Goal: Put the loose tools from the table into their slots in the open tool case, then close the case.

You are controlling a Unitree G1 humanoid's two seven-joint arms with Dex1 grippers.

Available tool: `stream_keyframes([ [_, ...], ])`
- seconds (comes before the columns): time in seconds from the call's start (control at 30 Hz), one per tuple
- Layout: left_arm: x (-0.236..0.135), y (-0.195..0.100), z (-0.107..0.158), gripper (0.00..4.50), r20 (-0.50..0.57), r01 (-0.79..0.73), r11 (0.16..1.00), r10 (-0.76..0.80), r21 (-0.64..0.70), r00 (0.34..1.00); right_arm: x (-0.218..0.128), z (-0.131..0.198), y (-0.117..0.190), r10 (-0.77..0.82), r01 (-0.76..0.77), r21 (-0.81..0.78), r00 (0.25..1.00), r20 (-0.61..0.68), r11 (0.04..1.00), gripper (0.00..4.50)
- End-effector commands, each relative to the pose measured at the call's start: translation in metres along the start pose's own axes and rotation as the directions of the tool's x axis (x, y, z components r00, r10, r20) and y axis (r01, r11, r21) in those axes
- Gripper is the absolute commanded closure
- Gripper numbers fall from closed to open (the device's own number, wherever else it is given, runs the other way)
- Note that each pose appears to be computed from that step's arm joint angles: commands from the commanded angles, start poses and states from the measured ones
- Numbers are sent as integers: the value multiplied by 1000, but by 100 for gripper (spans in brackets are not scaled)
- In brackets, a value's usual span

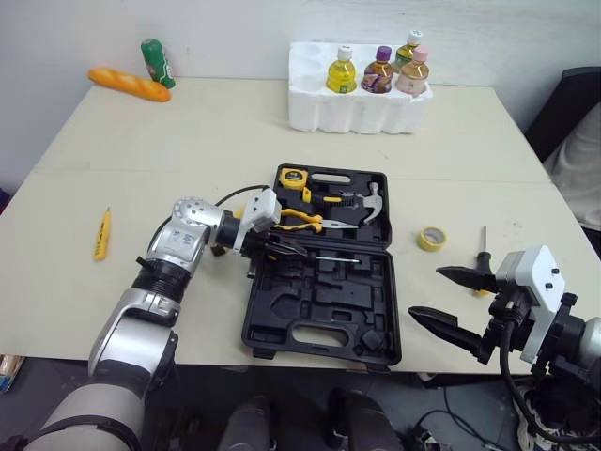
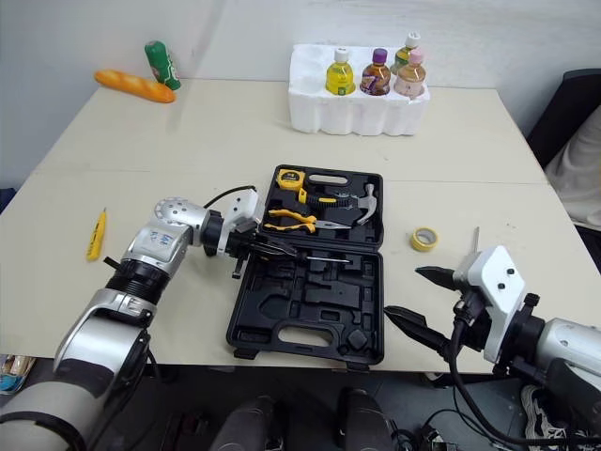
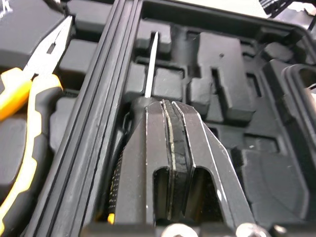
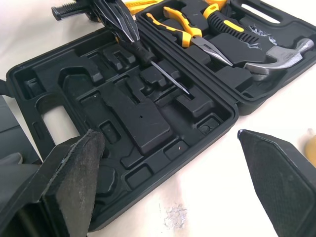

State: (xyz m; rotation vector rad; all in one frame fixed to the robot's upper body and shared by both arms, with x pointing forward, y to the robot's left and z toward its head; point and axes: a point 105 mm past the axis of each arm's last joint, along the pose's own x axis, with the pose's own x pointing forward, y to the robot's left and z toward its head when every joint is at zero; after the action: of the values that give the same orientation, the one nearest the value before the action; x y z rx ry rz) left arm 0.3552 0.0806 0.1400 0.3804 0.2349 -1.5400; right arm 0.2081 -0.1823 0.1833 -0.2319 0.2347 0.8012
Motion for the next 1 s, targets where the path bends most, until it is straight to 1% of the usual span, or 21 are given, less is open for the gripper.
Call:
stream_keyframes([
  [0.03, 3, 1, -1, 442, 7, -13, 1000, 12, 22, 1000, -1, 4, -1, 2, -2, -32, 1000, 2, 999, 0],
  [0.2, 9, 2, -12, 442, -26, -29, 999, 30, 17, 999, 0, 3, -3, 7, -7, -38, 1000, -13, 999, 0],
  [0.53, 13, 3, -16, 442, -50, -29, 999, 30, 33, 998, 0, 4, -7, 4, -5, -48, 1000, -18, 999, 0],
  [0.67, 8, 9, 8, 442, 64, -32, 999, 34, -25, 997, -1, 3, -8, 0, -1, -49, 1000, -22, 999, 0],
  [0.8, 2, 9, 21, 442, 113, -18, 999, 24, -46, 993, -2, 3, -7, -2, 1, -47, 1000, -23, 999, 0],
  [0.93, 2, 11, 16, 442, 74, -41, 999, 42, -25, 996, -1, 1, -7, -3, 2, -40, 1000, -25, 999, 0],
  [1.0, 4, 13, 8, 442, 37, -57, 998, 58, -21, 998, 0, 1, -7, -3, 2, -39, 1000, -25, 999, 0],
])
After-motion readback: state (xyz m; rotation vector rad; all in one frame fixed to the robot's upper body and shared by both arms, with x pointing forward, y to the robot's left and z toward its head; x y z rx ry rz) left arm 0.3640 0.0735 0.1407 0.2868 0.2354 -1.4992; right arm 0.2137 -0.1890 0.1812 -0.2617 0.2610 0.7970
